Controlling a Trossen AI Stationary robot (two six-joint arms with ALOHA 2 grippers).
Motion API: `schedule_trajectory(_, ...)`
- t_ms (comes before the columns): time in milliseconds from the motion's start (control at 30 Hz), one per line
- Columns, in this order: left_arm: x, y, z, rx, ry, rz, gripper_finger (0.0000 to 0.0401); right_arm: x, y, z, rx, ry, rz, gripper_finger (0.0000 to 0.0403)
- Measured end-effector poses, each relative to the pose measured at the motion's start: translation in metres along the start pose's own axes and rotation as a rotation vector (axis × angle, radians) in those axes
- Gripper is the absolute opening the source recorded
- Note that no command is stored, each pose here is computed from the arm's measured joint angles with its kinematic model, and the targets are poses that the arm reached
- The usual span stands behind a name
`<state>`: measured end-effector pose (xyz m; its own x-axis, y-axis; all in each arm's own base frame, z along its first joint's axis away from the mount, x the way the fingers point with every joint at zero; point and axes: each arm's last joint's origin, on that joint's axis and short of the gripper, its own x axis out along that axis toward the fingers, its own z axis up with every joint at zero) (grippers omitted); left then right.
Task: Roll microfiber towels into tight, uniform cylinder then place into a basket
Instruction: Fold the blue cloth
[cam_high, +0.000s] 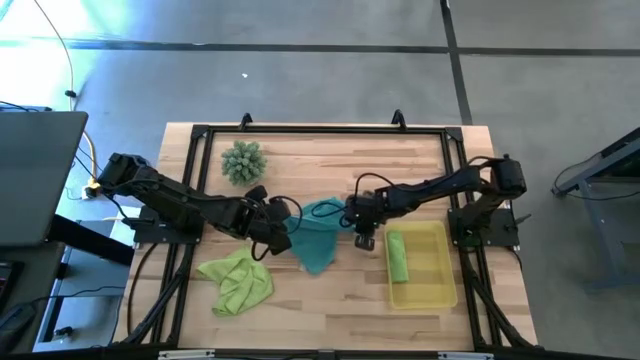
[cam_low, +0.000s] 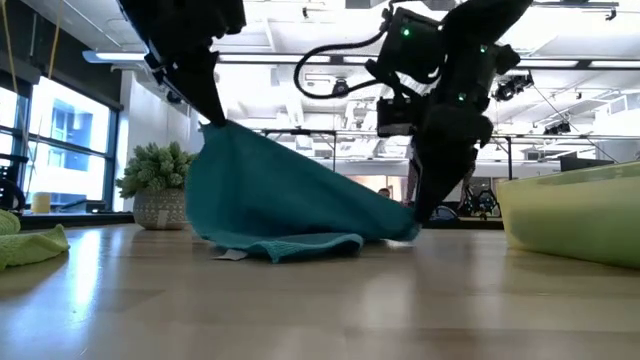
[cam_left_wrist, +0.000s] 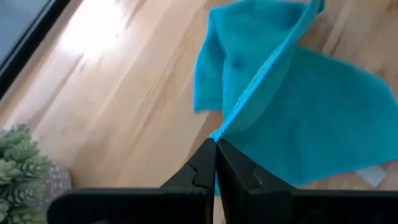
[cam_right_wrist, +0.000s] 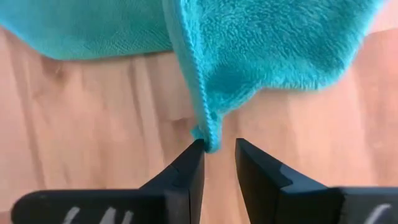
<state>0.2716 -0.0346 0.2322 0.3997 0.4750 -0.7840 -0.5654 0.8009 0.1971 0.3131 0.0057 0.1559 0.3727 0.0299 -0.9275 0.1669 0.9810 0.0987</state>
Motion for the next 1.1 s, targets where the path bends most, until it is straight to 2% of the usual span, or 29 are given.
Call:
schedule_trajectory(200, 0.0, 0.0, 0.0, 0.0, -0.004, 0.007, 0.0, 0.003, 0.0, 0.002, -0.004, -0.026, -0.021, 0.0078)
schedule_trajectory(467, 0.0, 0.0, 0.0, -0.004, -0.012, 0.013, 0.0, 0.003, -0.002, 0.009, 0.051, -0.116, -0.106, 0.0035)
schedule_trajectory(633, 0.0, 0.0, 0.0, -0.004, -0.012, 0.013, 0.0, 0.002, -0.001, 0.013, 0.069, -0.158, -0.095, 0.0075)
schedule_trajectory(800, 0.0, 0.0, 0.0, -0.001, -0.009, 0.015, 0.0, 0.004, -0.002, 0.011, 0.094, -0.137, -0.094, 0.0117)
schedule_trajectory(1100, 0.0, 0.0, 0.0, 0.006, -0.007, 0.015, 0.0, 0.012, -0.001, 0.004, 0.149, -0.067, -0.105, 0.0129)
